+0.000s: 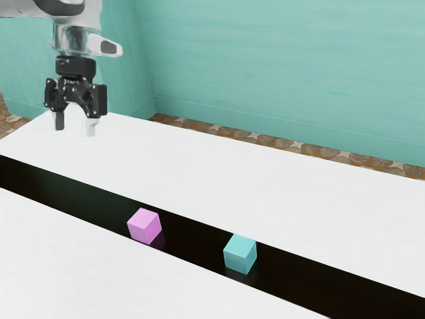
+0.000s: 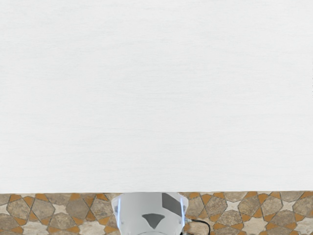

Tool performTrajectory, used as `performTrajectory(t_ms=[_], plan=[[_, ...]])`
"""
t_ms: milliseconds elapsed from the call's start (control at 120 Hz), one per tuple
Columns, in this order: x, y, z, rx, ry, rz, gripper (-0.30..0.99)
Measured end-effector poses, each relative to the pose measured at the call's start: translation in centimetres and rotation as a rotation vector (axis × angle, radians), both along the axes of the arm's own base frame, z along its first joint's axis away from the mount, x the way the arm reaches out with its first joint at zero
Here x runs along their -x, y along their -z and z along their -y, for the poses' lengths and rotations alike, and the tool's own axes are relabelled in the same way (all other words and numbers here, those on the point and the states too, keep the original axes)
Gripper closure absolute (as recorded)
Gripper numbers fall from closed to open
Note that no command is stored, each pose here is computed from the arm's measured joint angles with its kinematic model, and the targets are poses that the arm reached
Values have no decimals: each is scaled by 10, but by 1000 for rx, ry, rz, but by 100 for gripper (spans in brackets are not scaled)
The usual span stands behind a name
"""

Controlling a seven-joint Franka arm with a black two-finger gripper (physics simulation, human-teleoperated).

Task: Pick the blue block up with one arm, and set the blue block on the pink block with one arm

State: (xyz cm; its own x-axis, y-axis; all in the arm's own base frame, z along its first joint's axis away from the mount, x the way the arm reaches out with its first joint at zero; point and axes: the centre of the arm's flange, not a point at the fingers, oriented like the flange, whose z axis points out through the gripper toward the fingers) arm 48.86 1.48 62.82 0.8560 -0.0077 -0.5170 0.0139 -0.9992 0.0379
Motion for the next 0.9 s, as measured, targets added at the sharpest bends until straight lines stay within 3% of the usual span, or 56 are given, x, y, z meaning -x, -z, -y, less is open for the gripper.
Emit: performTrajectory(t_ms=[133,250,383,533,708,900], plan=[[-45,-8,-40,9,-70,338,2],[-73,-22,-42,9,-113,485,2],[-124,45,54,43,-46,469,3],[-170,174,125,54,-74,417,4],[-165,264,162,43,-156,398,6],[-148,294,209,53,-144,426,10]])
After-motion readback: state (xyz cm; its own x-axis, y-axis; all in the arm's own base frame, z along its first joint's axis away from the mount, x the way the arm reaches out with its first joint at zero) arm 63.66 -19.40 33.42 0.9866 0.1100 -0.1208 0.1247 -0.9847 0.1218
